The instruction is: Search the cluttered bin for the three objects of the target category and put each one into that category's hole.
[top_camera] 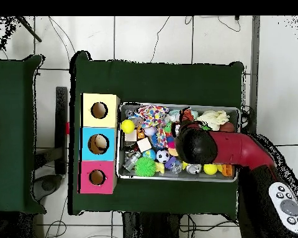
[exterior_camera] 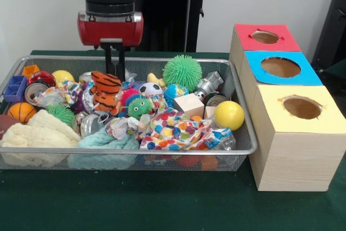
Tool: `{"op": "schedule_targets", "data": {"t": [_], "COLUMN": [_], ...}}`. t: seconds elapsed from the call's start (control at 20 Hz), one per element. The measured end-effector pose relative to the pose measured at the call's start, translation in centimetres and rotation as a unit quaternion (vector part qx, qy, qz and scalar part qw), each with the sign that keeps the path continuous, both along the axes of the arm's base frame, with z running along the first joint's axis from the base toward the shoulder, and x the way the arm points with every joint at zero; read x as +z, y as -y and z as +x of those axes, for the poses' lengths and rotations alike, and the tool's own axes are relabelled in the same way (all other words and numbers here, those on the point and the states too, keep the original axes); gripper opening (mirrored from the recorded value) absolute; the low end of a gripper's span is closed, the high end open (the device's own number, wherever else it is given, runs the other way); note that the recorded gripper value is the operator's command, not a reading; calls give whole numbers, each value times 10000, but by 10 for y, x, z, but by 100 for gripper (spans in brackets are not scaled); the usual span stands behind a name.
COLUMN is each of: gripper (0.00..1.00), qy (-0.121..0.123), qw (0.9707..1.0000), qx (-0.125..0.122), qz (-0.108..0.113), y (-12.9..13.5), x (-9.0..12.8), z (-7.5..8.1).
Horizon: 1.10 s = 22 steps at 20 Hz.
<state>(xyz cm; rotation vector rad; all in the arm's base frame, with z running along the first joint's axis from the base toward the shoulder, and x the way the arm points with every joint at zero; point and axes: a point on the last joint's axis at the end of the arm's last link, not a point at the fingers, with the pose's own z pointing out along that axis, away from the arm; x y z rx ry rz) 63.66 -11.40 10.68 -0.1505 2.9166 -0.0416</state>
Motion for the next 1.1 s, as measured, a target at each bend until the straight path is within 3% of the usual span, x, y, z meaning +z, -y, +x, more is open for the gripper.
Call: {"op": "schedule_targets", "data": {"t": [0.5,1.1], "gripper": [0,0], "qy": [-13,-250], "qw": [9999,9993], "qx": [1,99], "qz": [-103,-264], "y": [-26,-94], "x": [39,76], "z": [-21,-71]}}
